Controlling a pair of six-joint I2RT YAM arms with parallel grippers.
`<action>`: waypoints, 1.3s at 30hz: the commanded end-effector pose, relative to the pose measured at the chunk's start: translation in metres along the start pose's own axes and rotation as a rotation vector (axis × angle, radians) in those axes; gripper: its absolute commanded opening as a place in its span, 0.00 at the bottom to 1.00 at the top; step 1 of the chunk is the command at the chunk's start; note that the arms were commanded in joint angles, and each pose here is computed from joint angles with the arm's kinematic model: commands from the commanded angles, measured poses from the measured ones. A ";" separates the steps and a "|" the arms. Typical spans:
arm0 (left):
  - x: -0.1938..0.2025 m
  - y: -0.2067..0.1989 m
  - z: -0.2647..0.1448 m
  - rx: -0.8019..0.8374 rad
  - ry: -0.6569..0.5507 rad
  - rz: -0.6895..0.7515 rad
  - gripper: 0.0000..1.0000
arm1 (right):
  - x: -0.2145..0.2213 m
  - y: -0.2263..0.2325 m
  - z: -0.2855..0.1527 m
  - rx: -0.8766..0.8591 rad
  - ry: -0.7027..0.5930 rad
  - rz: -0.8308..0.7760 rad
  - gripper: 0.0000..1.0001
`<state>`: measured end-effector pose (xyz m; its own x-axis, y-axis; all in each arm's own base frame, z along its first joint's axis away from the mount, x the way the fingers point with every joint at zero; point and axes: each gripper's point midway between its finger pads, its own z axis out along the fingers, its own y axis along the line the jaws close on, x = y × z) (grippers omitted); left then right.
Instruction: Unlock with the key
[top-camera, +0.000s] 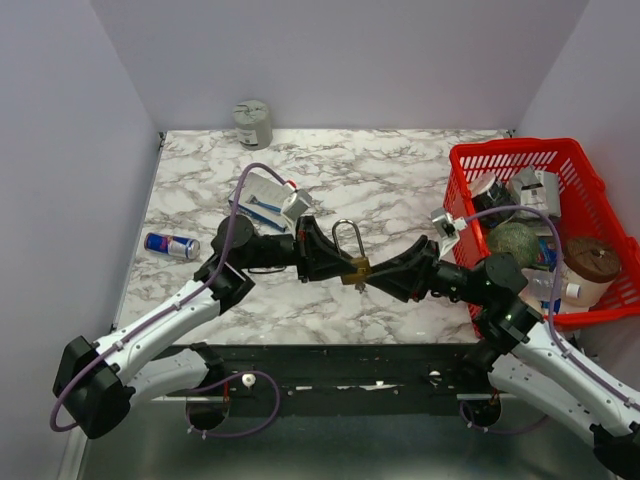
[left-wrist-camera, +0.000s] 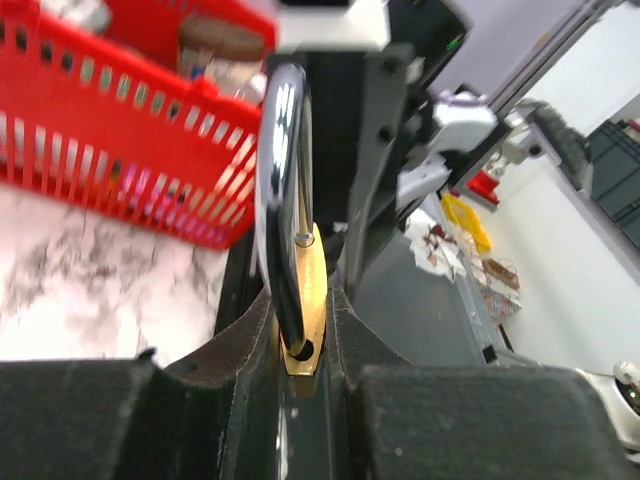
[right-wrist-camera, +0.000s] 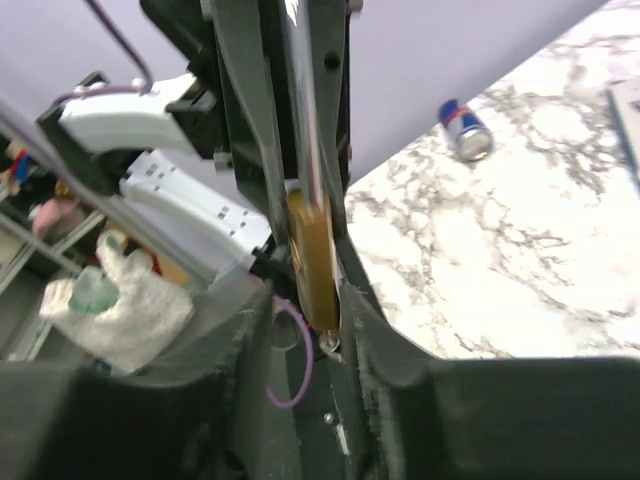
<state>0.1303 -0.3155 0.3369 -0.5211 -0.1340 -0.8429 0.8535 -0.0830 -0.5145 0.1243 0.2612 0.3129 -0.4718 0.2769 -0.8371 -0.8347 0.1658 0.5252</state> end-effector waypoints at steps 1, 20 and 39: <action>0.024 0.018 -0.008 -0.041 0.092 -0.063 0.00 | -0.031 -0.003 -0.004 0.075 -0.099 -0.092 0.53; 0.061 0.024 -0.016 0.041 0.254 -0.042 0.00 | -0.046 -0.034 0.022 0.224 0.046 -0.214 0.73; 0.064 0.034 -0.016 -0.005 0.249 -0.041 0.00 | -0.015 -0.022 0.049 0.065 0.183 -0.139 0.18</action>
<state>0.1238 -0.3103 0.2551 -0.5793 0.1421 -0.8026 0.8040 -0.0621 -0.5914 0.1759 0.2957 0.3061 -0.4134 0.0601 -0.9085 -0.8535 0.3220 0.4097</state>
